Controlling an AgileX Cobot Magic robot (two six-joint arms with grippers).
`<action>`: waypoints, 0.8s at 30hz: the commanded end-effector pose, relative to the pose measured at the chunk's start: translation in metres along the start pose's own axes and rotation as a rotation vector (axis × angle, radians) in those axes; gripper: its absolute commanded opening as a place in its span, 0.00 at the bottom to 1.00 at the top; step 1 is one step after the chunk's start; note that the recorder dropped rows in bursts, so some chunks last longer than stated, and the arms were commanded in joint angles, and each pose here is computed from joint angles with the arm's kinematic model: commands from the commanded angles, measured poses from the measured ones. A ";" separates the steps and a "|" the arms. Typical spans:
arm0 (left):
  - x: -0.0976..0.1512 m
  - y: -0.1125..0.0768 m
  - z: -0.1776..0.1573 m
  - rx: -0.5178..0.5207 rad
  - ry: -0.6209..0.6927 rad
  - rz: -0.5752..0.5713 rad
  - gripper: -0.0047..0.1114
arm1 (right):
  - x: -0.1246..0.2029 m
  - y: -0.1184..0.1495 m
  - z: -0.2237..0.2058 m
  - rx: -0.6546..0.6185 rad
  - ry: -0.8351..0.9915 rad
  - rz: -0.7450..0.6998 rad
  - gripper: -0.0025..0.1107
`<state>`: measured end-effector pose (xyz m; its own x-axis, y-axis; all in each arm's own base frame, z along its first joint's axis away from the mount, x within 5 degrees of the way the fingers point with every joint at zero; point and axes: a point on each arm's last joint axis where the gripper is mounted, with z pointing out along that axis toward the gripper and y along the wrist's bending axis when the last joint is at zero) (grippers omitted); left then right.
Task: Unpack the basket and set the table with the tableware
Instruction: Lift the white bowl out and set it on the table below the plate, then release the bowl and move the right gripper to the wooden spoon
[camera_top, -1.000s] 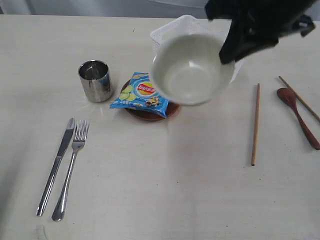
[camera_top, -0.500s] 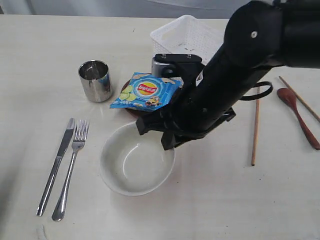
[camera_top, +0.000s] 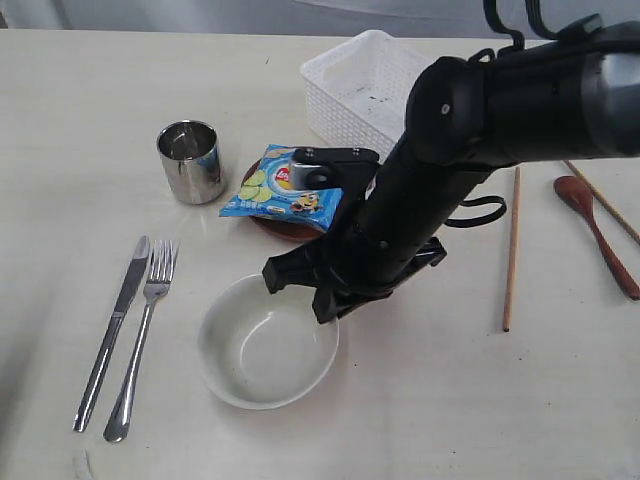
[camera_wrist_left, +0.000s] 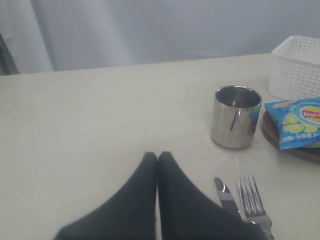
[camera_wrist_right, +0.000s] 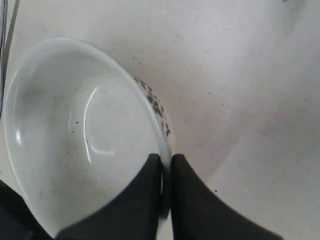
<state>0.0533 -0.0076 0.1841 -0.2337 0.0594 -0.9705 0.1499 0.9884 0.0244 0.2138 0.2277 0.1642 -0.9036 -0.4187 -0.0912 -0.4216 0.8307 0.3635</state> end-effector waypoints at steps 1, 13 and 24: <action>0.000 0.000 0.000 0.006 -0.008 -0.001 0.04 | 0.001 -0.001 0.001 0.017 0.013 -0.038 0.26; 0.000 0.000 0.000 0.006 -0.008 -0.001 0.04 | -0.005 0.006 -0.045 0.166 0.110 -0.141 0.39; 0.000 0.000 0.000 0.006 -0.008 -0.001 0.04 | 0.018 -0.081 -0.100 0.423 0.048 0.143 0.39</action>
<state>0.0533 -0.0076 0.1841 -0.2337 0.0594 -0.9705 0.1499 0.9884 0.0244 0.2348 0.1418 0.2313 -0.9255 -0.3781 -0.0199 -0.3778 0.9257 -0.0169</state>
